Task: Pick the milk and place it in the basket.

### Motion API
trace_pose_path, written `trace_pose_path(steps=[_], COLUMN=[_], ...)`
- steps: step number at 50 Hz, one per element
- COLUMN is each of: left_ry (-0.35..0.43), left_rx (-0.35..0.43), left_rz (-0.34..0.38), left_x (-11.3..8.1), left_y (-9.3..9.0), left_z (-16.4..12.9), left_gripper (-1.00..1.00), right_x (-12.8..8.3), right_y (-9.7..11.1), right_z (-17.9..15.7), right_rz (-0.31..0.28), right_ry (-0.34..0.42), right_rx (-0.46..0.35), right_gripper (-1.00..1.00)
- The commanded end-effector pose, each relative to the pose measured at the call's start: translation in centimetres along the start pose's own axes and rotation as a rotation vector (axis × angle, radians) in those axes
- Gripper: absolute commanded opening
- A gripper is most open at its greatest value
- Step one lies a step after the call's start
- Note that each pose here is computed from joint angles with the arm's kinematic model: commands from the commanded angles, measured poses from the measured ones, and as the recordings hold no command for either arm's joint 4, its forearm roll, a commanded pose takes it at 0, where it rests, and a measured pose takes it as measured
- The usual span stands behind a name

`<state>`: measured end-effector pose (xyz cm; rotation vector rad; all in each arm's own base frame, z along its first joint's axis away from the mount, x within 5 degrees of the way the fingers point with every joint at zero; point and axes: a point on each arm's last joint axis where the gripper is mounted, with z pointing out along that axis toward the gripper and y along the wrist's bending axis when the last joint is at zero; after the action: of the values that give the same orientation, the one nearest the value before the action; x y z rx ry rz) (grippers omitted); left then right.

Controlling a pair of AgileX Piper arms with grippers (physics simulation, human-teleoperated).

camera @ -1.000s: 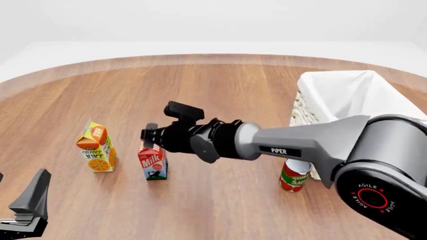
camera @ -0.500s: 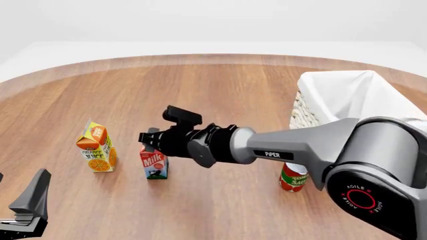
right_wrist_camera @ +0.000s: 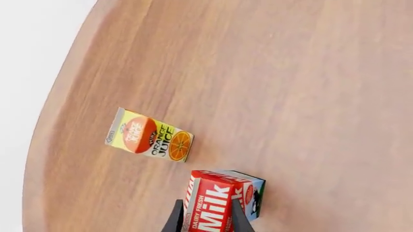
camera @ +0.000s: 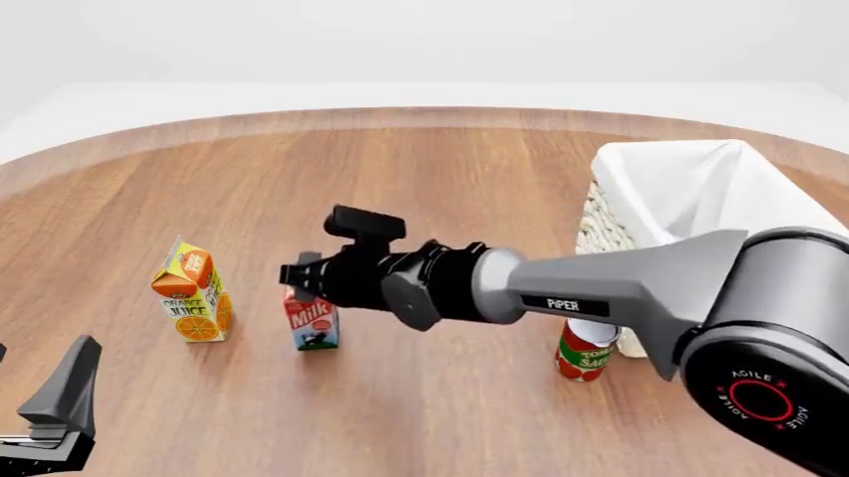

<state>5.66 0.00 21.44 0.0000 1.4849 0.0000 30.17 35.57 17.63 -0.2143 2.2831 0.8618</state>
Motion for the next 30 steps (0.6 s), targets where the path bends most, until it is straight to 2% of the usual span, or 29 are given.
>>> trace_pose_path(steps=[1, 15, 16, 18, 30], left_ry=[0.0, 0.0, 0.0, 0.0, 0.0], left_rx=[0.0, 0.0, 0.0, 0.0, 0.0], left_rz=[0.0, 0.0, 0.0, 0.0, 0.0], left_x=[0.0, 0.0, 0.0, 0.0, 0.0], left_y=[0.0, 0.0, 0.0, 0.0, 0.0], left_z=[0.0, 0.0, 0.0, 0.0, 0.0], left_gripper=[1.0, 1.0, 1.0, 1.0, 1.0], right_x=[-2.1, -2.9, -3.0, -3.1, -3.9], right_y=[1.1, 1.7, 1.9, 1.8, 1.6], right_z=[-2.7, -6.5, -6.8, -7.4, -10.8], right_rz=[-0.076, -0.137, -0.161, -0.149, -0.205], right_ry=[-0.06, -0.094, -0.095, -0.106, -0.146], right_rx=[-0.035, -0.053, -0.056, -0.059, -0.063], right_gripper=[-1.0, -1.0, -1.0, -1.0, -1.0])
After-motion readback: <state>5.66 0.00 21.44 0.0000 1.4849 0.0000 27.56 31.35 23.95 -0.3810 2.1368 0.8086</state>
